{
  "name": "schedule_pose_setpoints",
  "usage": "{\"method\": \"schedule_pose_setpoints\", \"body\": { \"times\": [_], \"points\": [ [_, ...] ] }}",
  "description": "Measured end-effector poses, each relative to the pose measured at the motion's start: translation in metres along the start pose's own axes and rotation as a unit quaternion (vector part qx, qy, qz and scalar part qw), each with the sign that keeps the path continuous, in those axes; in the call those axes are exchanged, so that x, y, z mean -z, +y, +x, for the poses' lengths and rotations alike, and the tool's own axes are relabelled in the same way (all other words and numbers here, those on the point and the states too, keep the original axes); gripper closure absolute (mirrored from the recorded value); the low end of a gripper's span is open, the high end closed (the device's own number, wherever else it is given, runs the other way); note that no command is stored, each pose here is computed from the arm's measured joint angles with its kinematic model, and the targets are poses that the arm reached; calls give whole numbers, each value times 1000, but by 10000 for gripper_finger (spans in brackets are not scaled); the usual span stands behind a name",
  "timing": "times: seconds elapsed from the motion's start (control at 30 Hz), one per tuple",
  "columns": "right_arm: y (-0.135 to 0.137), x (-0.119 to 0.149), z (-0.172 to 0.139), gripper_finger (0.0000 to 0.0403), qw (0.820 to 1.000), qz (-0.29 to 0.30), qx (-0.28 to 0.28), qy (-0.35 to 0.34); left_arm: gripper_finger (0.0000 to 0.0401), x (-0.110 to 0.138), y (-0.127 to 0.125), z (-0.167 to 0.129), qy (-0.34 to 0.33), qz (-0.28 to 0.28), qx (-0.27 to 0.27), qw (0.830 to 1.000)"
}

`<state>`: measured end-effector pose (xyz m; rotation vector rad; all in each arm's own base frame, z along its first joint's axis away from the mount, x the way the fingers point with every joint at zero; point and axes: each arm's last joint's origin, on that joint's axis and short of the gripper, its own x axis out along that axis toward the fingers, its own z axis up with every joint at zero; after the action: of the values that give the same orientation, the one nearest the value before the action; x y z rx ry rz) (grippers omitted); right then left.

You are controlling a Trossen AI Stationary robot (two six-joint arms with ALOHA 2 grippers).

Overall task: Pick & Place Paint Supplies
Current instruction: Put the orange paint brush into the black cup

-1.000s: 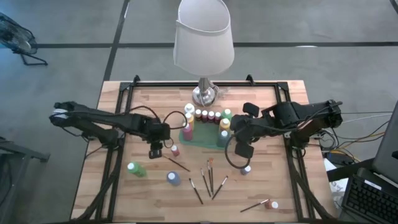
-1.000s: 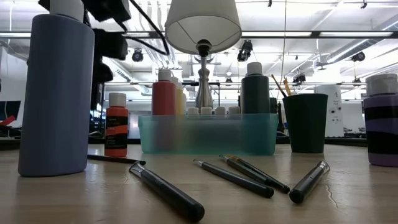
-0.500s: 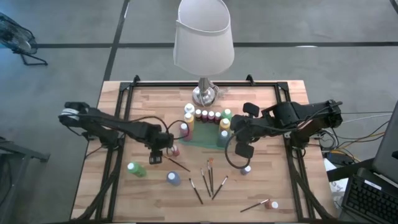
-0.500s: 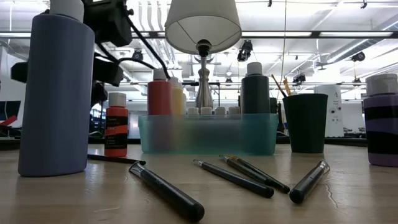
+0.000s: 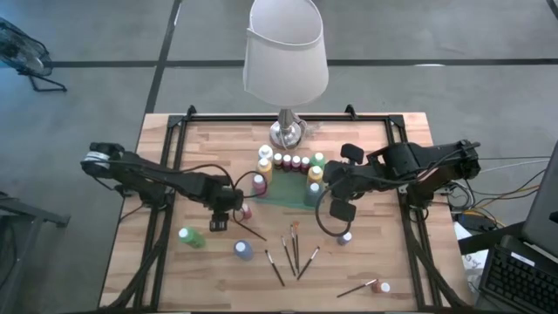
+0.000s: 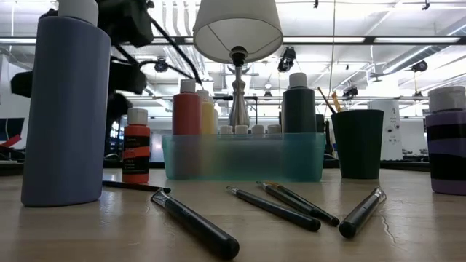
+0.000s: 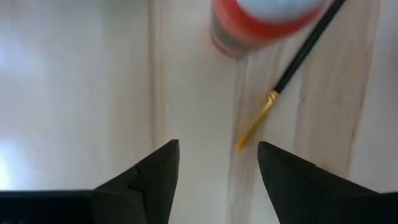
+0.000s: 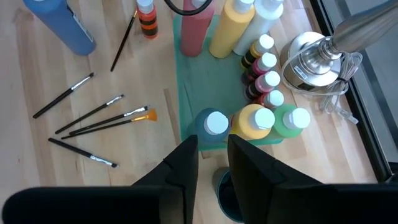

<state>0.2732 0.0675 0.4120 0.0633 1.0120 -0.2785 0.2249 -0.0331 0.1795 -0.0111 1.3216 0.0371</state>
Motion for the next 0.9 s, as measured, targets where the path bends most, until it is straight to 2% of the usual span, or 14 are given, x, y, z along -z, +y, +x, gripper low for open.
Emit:
{"method": "schedule_pose_setpoints", "body": {
  "times": [0.17,0.33,0.5,0.73,0.9],
  "points": [
    [0,0,0,297,1000,0,0,0,179,-8,1,-7,-18,30,-23,999],
    [0,0,0,279,1000,3,0,0,179,-12,1,-20,-21,35,-35,999],
    [0,0,0,263,1000,3,0,0,179,-8,-1,-34,-53,48,-28,997],
    [0,0,0,248,1000,4,0,0,179,6,-10,-26,-27,153,27,987],
    [0,0,0,241,1000,10,0,1,179,9,-9,-20,-17,156,19,987]
  ]
}}
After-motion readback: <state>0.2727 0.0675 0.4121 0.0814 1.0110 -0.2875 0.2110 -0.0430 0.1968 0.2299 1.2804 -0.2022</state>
